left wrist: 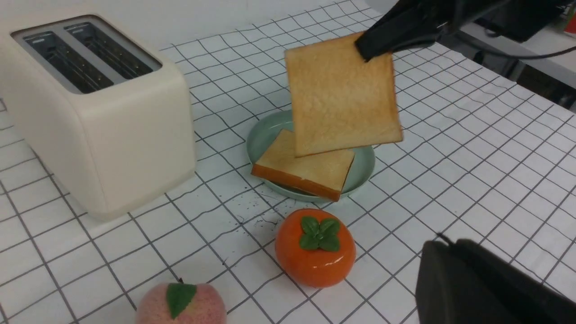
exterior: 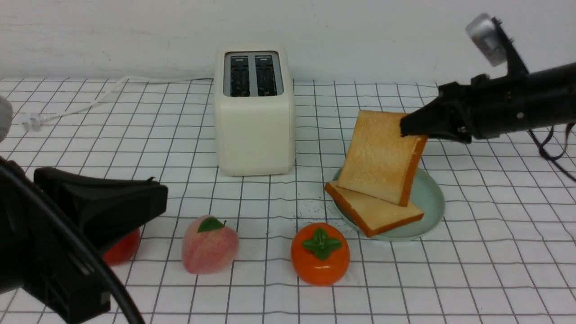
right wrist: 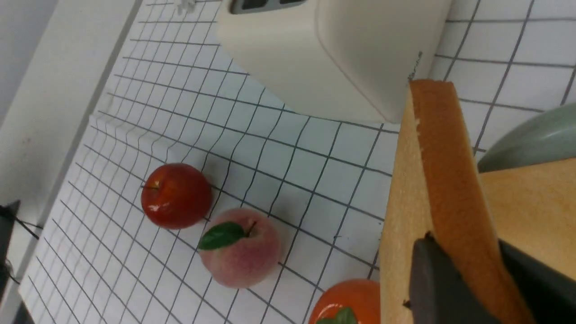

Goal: Take toasted bread from bread machine on white checkered table place on plate.
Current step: 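Place the held slice of bread on top of the slice on the plate with the right gripper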

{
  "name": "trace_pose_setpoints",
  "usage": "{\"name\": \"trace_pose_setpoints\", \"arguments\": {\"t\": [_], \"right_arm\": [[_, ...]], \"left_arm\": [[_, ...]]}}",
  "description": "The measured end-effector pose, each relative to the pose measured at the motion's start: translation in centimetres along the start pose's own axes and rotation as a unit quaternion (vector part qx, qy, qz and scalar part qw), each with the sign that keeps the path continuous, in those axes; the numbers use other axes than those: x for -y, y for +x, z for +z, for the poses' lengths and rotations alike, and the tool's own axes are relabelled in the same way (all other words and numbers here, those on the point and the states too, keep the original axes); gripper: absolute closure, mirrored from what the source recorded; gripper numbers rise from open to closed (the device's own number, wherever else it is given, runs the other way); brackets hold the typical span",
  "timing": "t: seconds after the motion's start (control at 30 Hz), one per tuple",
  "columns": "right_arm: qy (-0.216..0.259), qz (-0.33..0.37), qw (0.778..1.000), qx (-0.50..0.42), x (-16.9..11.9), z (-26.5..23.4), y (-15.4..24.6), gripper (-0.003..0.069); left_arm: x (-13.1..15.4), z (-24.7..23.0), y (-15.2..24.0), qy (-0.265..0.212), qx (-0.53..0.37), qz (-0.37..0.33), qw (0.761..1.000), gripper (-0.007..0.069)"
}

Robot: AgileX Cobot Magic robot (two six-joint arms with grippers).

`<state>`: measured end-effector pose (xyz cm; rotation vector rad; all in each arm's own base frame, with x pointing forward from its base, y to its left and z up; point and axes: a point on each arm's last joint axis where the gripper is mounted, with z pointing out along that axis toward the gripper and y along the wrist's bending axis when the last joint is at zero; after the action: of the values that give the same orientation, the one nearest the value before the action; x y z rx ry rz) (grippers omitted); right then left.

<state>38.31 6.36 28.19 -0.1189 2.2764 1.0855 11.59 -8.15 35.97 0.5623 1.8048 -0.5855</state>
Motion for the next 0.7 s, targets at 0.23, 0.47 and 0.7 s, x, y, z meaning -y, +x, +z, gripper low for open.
{"name": "trace_pose_setpoints", "arguments": {"t": [0.23,0.47,0.7], "right_arm": [[-0.008,0.107,0.994,0.027,6.3,3.9,0.5,0.0551],[0.043,0.106,0.993,0.040,8.3,4.2,0.6,0.0510],[0.088,0.068,0.994,0.024,9.3,3.7,0.8,0.0270]], "left_arm": [[0.0,0.0,0.0,0.002,0.002,0.005,1.000,0.0638],[0.0,0.0,0.0,0.002,0.002,0.005,1.000,0.0638],[0.0,0.0,0.0,0.002,0.002,0.005,1.000,0.0638]]}}
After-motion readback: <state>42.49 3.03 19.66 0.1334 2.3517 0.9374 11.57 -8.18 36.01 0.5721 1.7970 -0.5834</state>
